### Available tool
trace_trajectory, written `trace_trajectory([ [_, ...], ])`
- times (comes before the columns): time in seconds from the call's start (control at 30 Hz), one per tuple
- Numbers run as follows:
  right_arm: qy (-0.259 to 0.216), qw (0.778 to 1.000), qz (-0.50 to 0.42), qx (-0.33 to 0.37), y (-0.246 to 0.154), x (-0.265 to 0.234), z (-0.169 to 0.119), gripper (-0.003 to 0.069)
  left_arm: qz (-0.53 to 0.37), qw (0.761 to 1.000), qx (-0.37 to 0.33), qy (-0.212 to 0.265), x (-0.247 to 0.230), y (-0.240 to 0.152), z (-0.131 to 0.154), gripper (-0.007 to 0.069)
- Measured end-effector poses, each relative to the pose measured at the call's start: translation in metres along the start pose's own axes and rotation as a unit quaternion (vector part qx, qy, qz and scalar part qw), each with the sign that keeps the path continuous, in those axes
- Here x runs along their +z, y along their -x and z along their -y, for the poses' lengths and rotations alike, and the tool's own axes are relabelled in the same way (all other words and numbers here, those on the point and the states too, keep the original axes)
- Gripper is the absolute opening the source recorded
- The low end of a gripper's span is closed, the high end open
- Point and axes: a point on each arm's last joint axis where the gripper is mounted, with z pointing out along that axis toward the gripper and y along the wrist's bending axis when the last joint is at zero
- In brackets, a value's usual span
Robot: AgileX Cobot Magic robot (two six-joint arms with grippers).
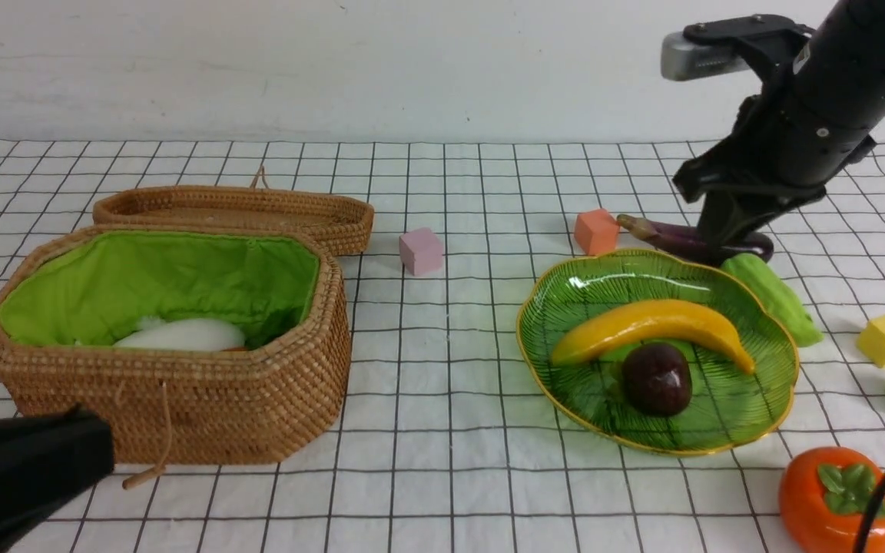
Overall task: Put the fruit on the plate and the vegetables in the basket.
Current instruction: Grab a tomato with your right arm and place it on the plate on the right.
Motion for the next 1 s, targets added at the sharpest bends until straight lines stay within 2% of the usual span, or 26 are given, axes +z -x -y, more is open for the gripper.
trace_trajectory([
  [0.13,-0.014,1.0,-0.002,0.018,-0.001,0.002,0.028,0.0204,-0.015,1.0,0.005,-0.023,0.013,0.001,-0.002,-0.0013],
  [0.23,-0.023,0.999,0.001,0.046,-0.007,-0.004,0.051,0.0204,-0.072,0.994,0.045,-0.068,0.038,-0.005,0.001,-0.0013],
  [0.33,-0.019,0.996,0.008,0.084,-0.013,-0.012,0.056,0.0204,-0.099,0.99,0.06,-0.082,0.055,-0.01,0.004,-0.0013],
  [0.47,-0.01,0.993,-0.004,0.115,-0.031,-0.018,0.049,0.0195,-0.085,0.991,0.074,-0.077,0.062,-0.008,0.005,-0.0013],
  [0.57,0.017,0.989,-0.042,0.142,-0.072,-0.018,0.031,0.0176,-0.075,0.992,0.075,-0.076,0.063,-0.006,0.005,-0.0013],
  [0.7,0.013,0.978,-0.083,0.189,-0.122,-0.011,0.021,0.0182,-0.08,0.991,0.075,-0.079,0.062,-0.007,0.006,-0.0013],
  [0.87,-0.01,0.951,-0.092,0.295,-0.173,0.012,0.038,0.0249,-0.084,0.99,0.075,-0.08,0.062,-0.008,0.006,-0.0013],
  [0.93,0.002,0.93,-0.081,0.36,-0.194,0.027,0.05,0.0322,-0.085,0.99,0.075,-0.081,0.062,-0.008,0.006,-0.0013],
  [1.0,0.01,0.923,-0.072,0.377,-0.199,0.033,0.053,0.0374,-0.086,0.99,0.075,-0.082,0.062,-0.008,0.006,-0.0013],
])
